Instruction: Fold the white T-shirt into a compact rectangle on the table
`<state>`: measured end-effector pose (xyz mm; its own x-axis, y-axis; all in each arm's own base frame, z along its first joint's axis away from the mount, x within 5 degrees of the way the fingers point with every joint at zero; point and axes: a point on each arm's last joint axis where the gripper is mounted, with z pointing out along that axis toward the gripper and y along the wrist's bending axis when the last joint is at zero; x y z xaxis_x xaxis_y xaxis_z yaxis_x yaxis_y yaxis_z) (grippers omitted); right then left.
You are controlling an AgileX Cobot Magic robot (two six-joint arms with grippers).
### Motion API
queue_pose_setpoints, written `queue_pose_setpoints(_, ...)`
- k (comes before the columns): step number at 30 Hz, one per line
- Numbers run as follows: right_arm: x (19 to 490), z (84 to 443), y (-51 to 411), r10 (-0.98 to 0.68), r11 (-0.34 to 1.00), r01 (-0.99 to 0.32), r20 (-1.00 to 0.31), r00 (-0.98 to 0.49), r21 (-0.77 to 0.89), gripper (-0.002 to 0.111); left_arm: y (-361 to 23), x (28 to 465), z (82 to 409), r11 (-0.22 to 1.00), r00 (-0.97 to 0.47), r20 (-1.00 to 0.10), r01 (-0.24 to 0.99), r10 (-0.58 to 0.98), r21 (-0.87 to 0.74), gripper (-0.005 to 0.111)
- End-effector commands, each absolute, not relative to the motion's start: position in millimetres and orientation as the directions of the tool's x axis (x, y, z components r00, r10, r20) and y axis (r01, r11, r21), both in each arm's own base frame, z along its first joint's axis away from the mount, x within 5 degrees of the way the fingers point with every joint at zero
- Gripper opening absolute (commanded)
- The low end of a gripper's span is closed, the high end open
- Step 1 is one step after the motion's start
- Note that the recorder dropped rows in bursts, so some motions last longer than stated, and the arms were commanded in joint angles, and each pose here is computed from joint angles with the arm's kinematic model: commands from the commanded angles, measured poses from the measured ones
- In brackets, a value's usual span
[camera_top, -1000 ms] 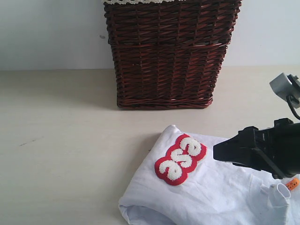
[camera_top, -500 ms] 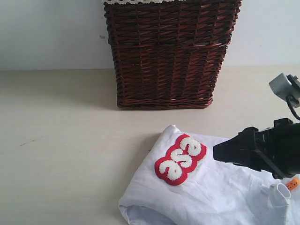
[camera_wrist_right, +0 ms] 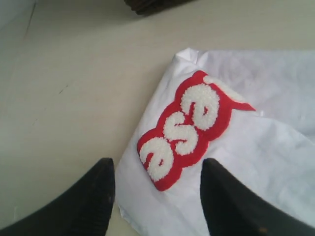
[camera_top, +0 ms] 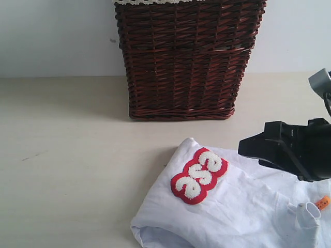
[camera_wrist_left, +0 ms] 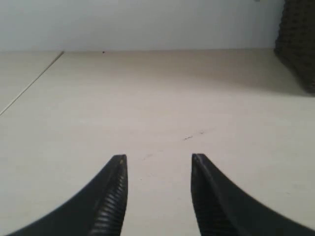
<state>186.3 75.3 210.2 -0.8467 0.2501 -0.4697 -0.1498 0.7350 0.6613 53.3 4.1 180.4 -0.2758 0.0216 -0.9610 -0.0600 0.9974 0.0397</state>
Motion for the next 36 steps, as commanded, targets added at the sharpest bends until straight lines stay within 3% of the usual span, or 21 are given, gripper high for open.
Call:
queue_pose_setpoints(1, 184, 201, 68, 0.068, 0.83, -0.252, -0.54, -0.839, 0.497, 0.052, 4, 53, 181, 0.998, -0.267, -0.964, -0.064, 0.011, 0.029, 0.042)
queue_pose_setpoints(4, 187, 196, 58, -0.007, 0.901, -0.254, -0.574, -0.819, 0.351, 0.052, 4, 53, 181, 0.998, -0.267, -0.964, -0.064, 0.011, 0.029, 0.042)
queue_pose_setpoints(7, 187, 195, 55, 0.079, 0.911, -0.159, -0.54, -0.838, 0.38, 0.052, 4, 53, 181, 0.998, -0.267, -0.964, -0.064, 0.011, 0.029, 0.042)
queue_pose_setpoints(11, 186, 194, 56, -0.005, 0.91, -0.236, -0.562, -0.827, 0.34, 0.049, 4, 53, 181, 0.998, -0.267, -0.964, -0.064, 0.011, 0.029, 0.042)
queue_pose_setpoints(21, 185, 205, 57, 0.049, 0.898, -0.231, -0.608, -0.792, 0.374, 0.049, 4, 53, 181, 0.998, -0.267, -0.964, -0.064, 0.011, 0.029, 0.042)
queue_pose_setpoints(23, 183, 206, 61, 0.08, 0.874, -0.223, -0.581, -0.81, 0.432, 0.049, 4, 53, 181, 0.998, -0.267, -0.964, -0.064, 0.011, 0.029, 0.042)
queue_pose_setpoints(26, 176, 203, 66, 0.0, 0.846, -0.29, -0.545, -0.839, 0.446, 0.048, 4, 53, 181, 0.998, -0.267, -0.964, -0.064, 0.011, 0.029, 0.042)
queue_pose_setpoints(31, 172, 183, 58, 0.029, 0.9, -0.131, -0.356, -0.934, 0.415, 0.047, 4, 53, 181, 0.998, -0.267, -0.964, -0.064, 0.011, 0.029, 0.042)
queue_pose_setpoints(36, 175, 170, 54, -0.002, 0.926, -0.111, -0.29, -0.957, 0.36, 0.058, 4, 53, 181, 0.998, -0.267, -0.964, -0.064, 0.011, 0.029, 0.042)
